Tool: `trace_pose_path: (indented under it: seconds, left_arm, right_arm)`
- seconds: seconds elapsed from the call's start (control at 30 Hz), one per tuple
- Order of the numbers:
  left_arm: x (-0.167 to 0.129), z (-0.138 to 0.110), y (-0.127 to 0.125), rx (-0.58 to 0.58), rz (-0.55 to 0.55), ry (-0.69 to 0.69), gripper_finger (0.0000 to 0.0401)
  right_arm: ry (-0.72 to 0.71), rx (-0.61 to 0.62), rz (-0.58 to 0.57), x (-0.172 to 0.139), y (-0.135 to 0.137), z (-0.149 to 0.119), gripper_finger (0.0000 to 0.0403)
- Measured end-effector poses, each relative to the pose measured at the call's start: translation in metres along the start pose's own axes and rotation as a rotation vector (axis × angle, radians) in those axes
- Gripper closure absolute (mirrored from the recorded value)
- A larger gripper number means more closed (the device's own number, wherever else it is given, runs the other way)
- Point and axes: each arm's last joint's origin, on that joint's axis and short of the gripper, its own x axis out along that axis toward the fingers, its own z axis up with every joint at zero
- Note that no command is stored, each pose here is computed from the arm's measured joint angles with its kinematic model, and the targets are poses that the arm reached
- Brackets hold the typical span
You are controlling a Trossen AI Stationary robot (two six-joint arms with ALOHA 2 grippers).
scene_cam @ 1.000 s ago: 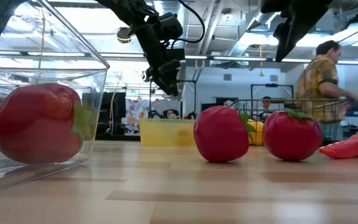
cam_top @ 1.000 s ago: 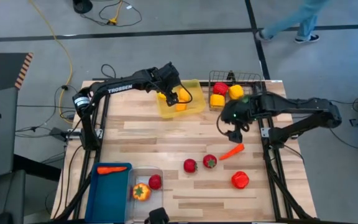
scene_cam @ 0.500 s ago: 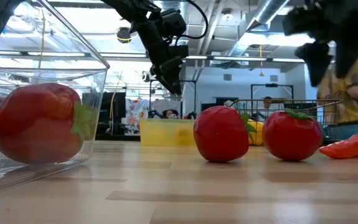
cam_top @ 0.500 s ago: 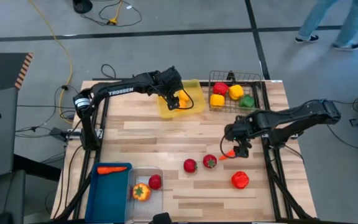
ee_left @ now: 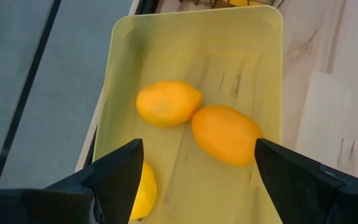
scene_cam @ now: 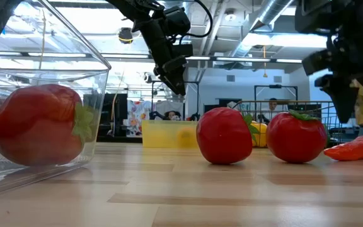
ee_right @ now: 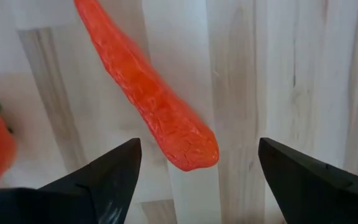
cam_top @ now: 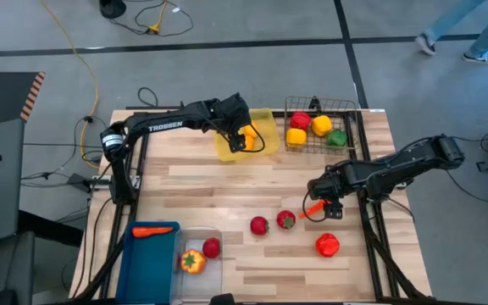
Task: Sort produce into baskets
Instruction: Put the carrot into the blue bin
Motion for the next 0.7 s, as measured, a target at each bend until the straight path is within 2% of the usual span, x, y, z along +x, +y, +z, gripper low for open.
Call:
trace_pose_path:
  seconds: [0.3, 0.7]
  left_arm:
    - [0.000, 0.000, 0.000, -0.002, 0.000, 0.000, 0.0106]
    - [0.000, 0.000, -0.001, -0.001, -0.001, 0.000, 0.0106]
  right_arm:
    - [0.023, -0.003, 0.037, 0.024, 0.000, -0.010, 0.0082]
    - [0.031, 0.018, 0.038, 0.031, -0.001, -0.013, 0.0086]
